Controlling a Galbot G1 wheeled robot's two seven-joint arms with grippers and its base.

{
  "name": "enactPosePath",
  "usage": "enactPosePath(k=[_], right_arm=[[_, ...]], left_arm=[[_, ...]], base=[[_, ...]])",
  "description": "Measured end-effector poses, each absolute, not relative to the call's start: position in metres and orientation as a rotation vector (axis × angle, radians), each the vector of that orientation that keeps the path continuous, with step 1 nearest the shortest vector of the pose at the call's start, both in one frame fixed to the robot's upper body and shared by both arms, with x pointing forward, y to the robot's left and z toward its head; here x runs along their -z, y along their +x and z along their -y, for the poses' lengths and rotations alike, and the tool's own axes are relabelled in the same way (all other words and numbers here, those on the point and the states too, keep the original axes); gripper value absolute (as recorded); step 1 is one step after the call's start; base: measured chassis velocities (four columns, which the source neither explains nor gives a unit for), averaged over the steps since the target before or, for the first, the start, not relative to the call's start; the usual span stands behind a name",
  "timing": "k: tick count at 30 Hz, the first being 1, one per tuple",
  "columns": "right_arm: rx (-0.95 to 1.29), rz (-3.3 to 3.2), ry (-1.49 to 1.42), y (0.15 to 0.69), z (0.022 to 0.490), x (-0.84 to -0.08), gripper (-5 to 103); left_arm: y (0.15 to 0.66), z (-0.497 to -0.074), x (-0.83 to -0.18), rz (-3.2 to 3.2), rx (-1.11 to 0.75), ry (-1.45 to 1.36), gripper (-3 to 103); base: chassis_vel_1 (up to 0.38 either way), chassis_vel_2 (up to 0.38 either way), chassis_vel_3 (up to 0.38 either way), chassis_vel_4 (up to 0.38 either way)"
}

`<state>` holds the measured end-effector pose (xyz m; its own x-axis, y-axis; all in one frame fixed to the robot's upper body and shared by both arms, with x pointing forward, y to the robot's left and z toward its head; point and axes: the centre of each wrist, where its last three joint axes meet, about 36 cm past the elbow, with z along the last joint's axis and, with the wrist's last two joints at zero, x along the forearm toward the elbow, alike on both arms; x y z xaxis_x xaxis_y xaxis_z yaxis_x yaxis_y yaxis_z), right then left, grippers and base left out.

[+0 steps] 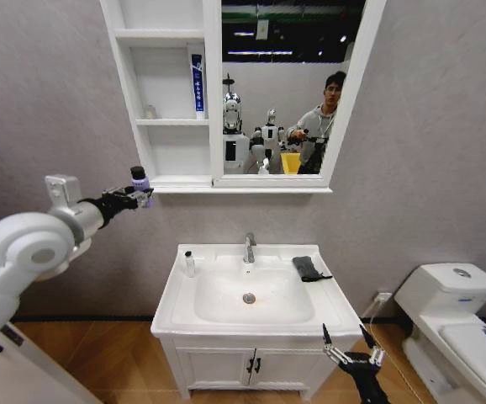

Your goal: Move facial cleanser and shampoo from washbasin to cabinet, then wipe washbasin with towel.

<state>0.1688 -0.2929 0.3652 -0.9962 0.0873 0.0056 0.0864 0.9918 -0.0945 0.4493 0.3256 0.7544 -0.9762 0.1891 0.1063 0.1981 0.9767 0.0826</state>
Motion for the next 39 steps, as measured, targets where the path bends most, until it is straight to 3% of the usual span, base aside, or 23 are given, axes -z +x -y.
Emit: enactPosePath(k=[8, 23, 39], right_arm=[[-0.146, 3.11, -0.148, 0.17, 0.296, -0.357, 100], [-0.123, 3.095, -0.173, 0.174, 0.301, -0.347, 100], [-0.132, 3.098, -0.174, 0.173, 0.307, -0.348, 100]], left_arm=[[0.511, -0.281, -0.773, 3.021, 0.171, -0.261, 43], [0.62, -0.239, -0.772, 2.984, 0.216, -0.016, 43], [0.66, -0.261, -0.754, 2.964, 0.109, 0.124, 43]], base=[[0.0, 0.0, 0.0, 0.0], [0.0, 0.0, 0.0, 0.0], [0.0, 0.0, 0.0, 0.0]])
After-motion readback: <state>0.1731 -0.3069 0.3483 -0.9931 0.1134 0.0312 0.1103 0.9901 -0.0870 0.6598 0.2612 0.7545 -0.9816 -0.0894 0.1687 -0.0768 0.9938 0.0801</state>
